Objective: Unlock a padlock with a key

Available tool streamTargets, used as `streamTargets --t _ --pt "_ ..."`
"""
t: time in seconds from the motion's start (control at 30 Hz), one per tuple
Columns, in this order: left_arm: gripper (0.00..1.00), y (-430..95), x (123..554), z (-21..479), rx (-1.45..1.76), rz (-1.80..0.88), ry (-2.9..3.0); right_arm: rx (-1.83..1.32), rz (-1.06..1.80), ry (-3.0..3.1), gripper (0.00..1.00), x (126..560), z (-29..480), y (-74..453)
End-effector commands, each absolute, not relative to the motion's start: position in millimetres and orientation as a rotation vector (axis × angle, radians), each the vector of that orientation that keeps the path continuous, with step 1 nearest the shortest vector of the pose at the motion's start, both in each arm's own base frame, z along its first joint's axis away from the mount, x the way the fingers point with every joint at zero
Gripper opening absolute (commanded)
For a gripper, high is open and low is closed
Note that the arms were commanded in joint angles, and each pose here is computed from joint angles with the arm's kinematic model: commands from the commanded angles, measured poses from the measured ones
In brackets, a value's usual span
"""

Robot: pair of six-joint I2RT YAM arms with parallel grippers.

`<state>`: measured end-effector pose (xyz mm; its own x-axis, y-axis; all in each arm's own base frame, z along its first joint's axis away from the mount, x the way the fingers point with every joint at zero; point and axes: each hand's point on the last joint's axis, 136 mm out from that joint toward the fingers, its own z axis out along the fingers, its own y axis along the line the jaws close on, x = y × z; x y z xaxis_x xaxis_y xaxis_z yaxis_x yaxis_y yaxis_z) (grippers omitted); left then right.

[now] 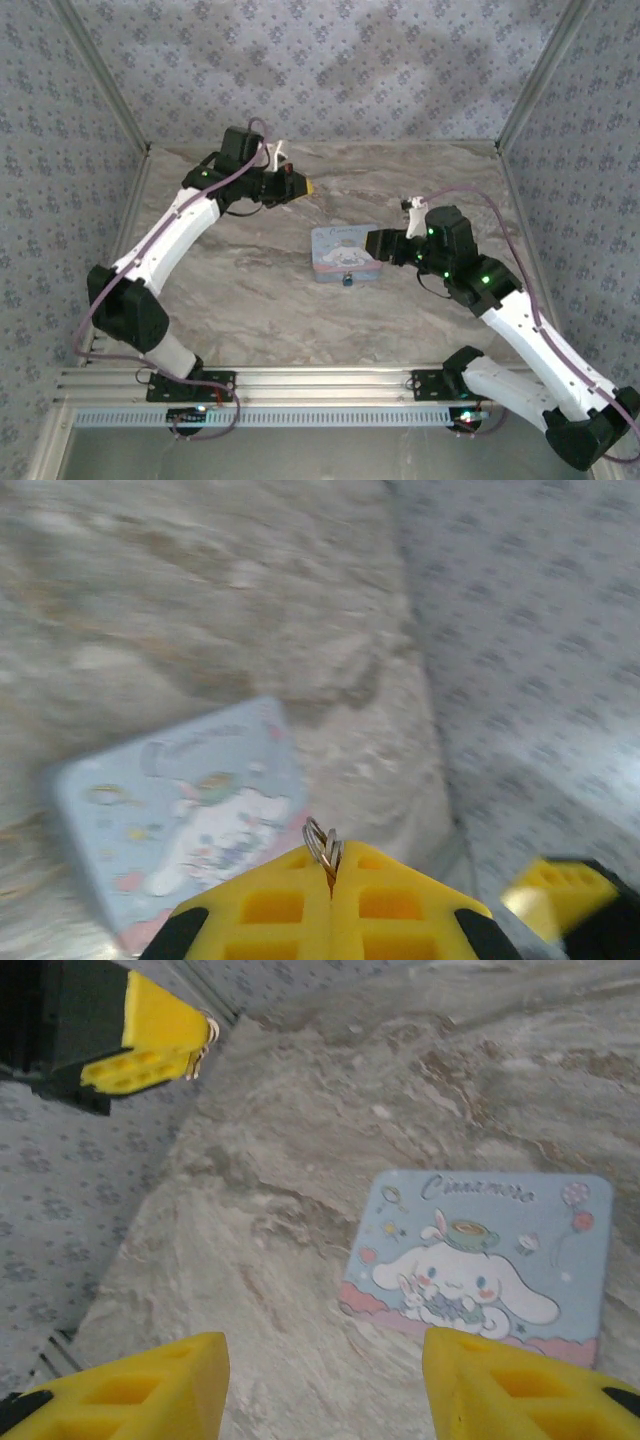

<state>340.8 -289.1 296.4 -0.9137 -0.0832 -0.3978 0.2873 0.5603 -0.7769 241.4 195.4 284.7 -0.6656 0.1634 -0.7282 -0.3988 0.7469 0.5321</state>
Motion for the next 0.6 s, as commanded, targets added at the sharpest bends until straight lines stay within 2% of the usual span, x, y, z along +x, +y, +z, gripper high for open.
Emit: streamTargets --t 0.0,0.3,0.57 --pt "0.0 -312 307 339 0.378 -1.536 2.251 -0.222 0.997 2.004 0.56 239 315 201" --pt "0.0 -341 229 369 0.79 -1.742 2.086 -0.341 1.364 1.847 0.41 227 358 215" --pt "0.0 -343 202 384 0.926 -1.802 1.97 -0.399 1.501 1.742 0.34 214 378 222"
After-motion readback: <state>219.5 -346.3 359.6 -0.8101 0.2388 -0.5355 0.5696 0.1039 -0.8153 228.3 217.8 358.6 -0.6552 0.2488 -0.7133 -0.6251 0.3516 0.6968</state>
